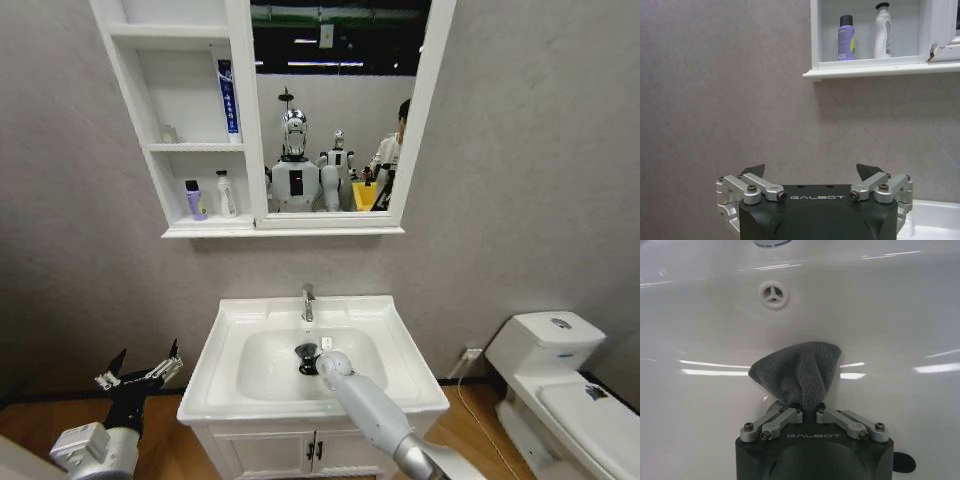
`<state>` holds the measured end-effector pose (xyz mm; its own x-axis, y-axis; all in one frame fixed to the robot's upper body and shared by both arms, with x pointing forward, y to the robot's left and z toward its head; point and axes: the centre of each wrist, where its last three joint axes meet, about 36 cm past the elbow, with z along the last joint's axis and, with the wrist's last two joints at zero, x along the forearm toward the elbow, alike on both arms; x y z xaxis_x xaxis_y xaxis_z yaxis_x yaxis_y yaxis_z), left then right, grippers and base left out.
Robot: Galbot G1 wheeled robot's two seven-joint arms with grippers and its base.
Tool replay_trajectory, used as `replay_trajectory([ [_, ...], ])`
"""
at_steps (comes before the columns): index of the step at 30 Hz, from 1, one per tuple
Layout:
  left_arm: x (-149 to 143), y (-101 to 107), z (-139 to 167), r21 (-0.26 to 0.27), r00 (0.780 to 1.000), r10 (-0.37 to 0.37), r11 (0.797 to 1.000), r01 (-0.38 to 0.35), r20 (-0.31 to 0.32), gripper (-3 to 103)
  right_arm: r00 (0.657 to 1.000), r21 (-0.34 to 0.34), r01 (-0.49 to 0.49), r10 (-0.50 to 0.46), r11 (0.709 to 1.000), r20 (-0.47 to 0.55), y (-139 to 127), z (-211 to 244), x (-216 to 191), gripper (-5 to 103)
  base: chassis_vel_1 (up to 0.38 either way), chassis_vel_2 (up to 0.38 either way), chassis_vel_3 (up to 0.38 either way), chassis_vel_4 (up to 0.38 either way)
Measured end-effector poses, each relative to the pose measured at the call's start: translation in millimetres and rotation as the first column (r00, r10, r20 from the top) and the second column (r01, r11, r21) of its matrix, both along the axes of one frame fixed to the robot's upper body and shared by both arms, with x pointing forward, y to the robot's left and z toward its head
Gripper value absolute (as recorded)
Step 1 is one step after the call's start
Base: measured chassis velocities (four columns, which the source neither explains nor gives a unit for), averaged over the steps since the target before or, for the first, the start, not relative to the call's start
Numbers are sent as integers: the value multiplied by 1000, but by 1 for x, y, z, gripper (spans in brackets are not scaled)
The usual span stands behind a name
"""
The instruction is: Move facial cleanser and shampoo from washbasin to cabinet, then wipe washbasin with towel.
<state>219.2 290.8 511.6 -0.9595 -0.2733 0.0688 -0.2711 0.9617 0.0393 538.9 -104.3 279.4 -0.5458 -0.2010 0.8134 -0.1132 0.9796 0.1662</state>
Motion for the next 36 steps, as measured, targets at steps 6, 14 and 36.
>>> replay_trajectory([
  [6,0,0,0,0,1000,0,1000,0,0,100,1000,-19,21,-21,1000,10,-17,5,-7,7,0,0,0,0],
  [14,0,0,0,0,1000,0,1000,0,0,100,1000,-17,7,-7,1000,7,-9,7,-6,7,0,0,0,0],
  [36,0,0,0,0,1000,0,1000,0,0,100,1000,-5,-24,24,1000,6,14,5,-6,7,0,0,0,0],
])
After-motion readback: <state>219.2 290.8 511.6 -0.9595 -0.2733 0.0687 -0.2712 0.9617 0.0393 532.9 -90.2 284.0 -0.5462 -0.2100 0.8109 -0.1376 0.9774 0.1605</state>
